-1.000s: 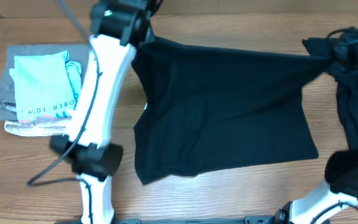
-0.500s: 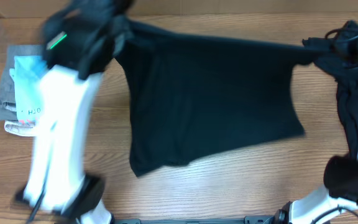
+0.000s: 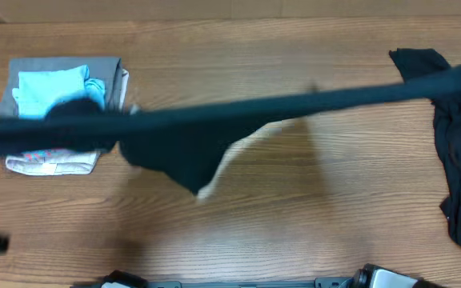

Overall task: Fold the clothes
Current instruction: 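Lower the shirt onto the table center with both grippers and release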

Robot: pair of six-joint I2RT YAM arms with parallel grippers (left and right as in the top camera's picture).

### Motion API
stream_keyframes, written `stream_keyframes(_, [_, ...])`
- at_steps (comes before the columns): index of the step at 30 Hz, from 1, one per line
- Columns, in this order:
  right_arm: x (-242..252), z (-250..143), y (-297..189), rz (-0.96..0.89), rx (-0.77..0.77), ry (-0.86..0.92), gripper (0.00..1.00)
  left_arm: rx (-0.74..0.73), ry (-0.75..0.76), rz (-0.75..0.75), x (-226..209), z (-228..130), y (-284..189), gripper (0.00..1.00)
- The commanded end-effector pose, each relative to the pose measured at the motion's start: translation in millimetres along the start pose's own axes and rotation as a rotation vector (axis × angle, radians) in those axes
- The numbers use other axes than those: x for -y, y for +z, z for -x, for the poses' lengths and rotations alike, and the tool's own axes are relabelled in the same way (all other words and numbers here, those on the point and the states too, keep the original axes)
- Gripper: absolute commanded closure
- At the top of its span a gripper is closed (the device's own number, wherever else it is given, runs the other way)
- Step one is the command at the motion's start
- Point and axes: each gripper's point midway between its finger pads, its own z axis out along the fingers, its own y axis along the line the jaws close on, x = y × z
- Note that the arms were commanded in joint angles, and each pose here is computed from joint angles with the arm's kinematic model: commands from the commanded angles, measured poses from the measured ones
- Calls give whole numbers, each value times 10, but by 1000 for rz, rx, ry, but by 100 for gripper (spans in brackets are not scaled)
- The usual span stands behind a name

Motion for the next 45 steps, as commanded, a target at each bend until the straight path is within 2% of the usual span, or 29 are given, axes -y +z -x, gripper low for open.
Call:
stream_keyframes(1, [205,74,-186,-113,90,34,96,118,-19,76,-295,183,-383,96])
stream_keyframes(5, [248,1,-521,-146,164,28,96,151,-77,93,-485,173,-667,96])
stream_keyframes(8, [220,-35,-668,-133,197,22,96,123,-114,122,-580,72,-710,96])
stream_keyframes(12, [239,-47,-612,-139,179,33,96,14,-108,188,-585,-162,-452,96])
stream_keyframes(15, [315,-77,-390,-167,112,46,96,-89,-69,256,-518,-373,-57,96])
stream_keyframes(22, [709,-284,574,-303,-176,96,96,-376,69,438,-344,-1164,1191,96])
stream_keyframes(23, [814,-335,860,-331,-245,107,96,-453,114,481,-323,-1440,1528,96])
stream_keyframes(25, [943,-384,1235,-359,-313,119,96,-533,157,520,-309,-1779,1902,96])
stream_keyframes(30, [1290,-536,2318,-399,-433,126,96,-710,237,611,-410,-2832,2918,96])
stream_keyframes(34, [1572,-798,3255,-408,-497,111,96,-849,260,585,-583,-3760,3634,96])
stream_keyframes(35, [1626,-866,3501,-400,-501,103,93,-866,268,579,-640,-3940,3772,93])
stream_keyframes(36, [1661,-916,3705,-391,-498,94,85,-873,279,575,-723,-4140,3942,88])
stream_keyframes(37, [1689,-969,3909,-376,-494,80,70,-875,291,570,-787,-4274,4062,78])
stream_keyframes(38, [1696,-1021,4121,-350,-485,66,45,-874,312,558,-849,-4417,4195,60])
stream_keyframes(39, [1683,-1061,4304,-319,-474,50,25,-874,336,536,-887,-4514,4300,33])
stream_keyframes(40, [1652,-1096,4461,-281,-466,22,3,-870,372,506,-919,-4596,4413,18])
stream_keyframes(41, [1595,-1080,4596,-242,-441,-37,0,-848,412,472,-926,-4602,4531,5])
stream_keyframes(42, [1565,-1032,4628,-230,-419,-60,0,-830,421,459,-916,-4566,4581,2])
stream_keyframes(45, [1409,-735,4530,-204,-348,-74,0,-760,384,428,-771,-4147,4627,1])
